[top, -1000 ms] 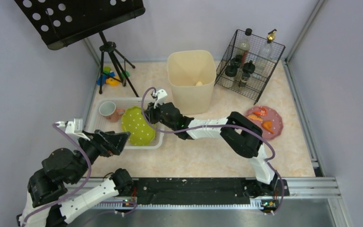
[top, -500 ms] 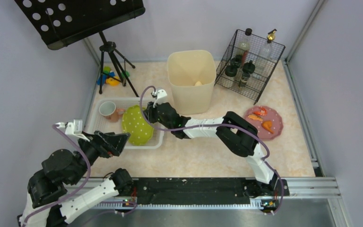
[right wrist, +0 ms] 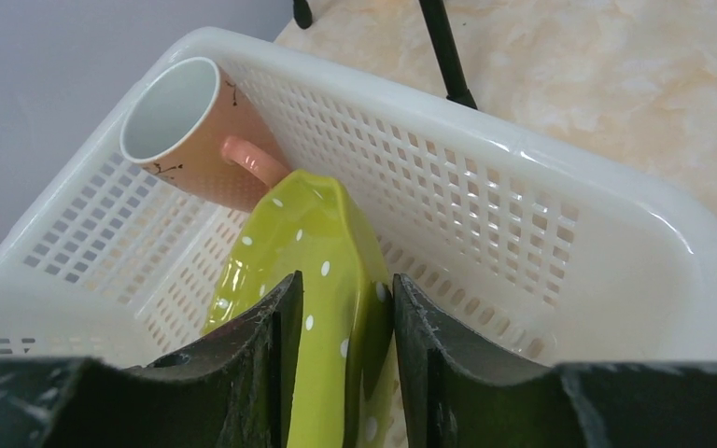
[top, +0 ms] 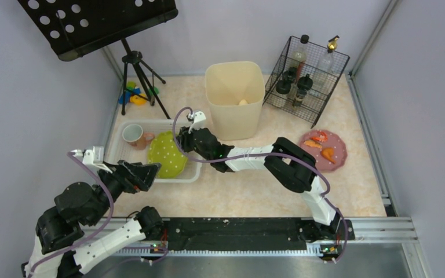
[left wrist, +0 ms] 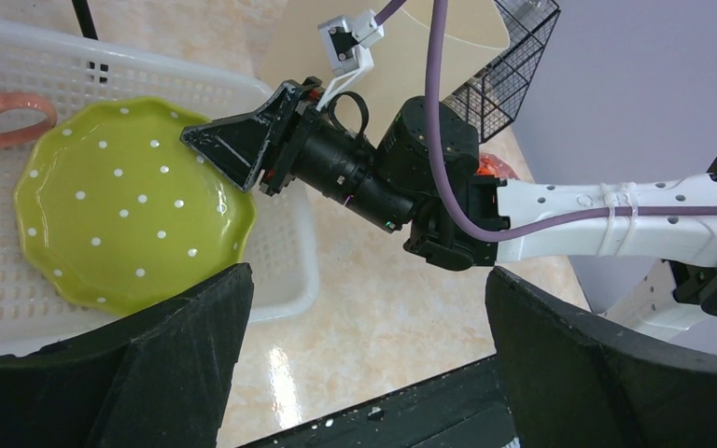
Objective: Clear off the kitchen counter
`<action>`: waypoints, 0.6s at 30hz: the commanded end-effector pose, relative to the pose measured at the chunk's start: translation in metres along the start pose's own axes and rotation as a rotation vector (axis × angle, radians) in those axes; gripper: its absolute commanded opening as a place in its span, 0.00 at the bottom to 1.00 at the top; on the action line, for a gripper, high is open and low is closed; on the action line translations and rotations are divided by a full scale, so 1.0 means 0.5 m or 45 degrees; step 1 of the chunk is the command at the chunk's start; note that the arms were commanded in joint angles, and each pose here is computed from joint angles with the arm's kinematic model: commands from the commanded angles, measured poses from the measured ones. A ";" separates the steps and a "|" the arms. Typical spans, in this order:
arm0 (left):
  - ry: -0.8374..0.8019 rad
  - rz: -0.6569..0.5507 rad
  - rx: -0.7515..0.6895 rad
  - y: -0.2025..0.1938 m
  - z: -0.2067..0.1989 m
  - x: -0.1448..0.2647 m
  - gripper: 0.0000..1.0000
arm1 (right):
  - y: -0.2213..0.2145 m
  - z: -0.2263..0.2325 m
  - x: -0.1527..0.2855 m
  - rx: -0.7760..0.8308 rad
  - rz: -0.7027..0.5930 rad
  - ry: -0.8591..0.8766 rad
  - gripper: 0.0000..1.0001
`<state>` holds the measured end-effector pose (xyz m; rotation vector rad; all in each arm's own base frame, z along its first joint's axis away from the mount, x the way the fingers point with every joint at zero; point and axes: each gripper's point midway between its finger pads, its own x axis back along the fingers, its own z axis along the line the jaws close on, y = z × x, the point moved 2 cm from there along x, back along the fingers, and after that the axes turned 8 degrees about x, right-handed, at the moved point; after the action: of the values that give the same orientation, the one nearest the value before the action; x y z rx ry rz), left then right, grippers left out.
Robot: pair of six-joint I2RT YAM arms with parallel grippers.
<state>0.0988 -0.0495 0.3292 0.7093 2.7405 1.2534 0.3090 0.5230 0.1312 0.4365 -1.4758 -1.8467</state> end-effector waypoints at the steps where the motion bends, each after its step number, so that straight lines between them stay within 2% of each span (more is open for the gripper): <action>1: -0.019 -0.007 0.026 0.002 -0.015 -0.011 0.99 | -0.042 -0.027 0.014 0.072 0.115 -0.084 0.40; 9: -0.012 0.001 0.024 -0.004 -0.015 -0.017 0.99 | -0.037 -0.060 0.018 0.178 0.195 -0.224 0.44; 18: -0.005 0.010 0.011 -0.006 -0.018 -0.023 0.99 | 0.001 -0.067 0.028 0.234 0.176 -0.277 0.48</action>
<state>0.1012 -0.0536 0.3264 0.7196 2.7534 1.2527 0.3180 0.5047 0.1125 0.2828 -1.6868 -1.7336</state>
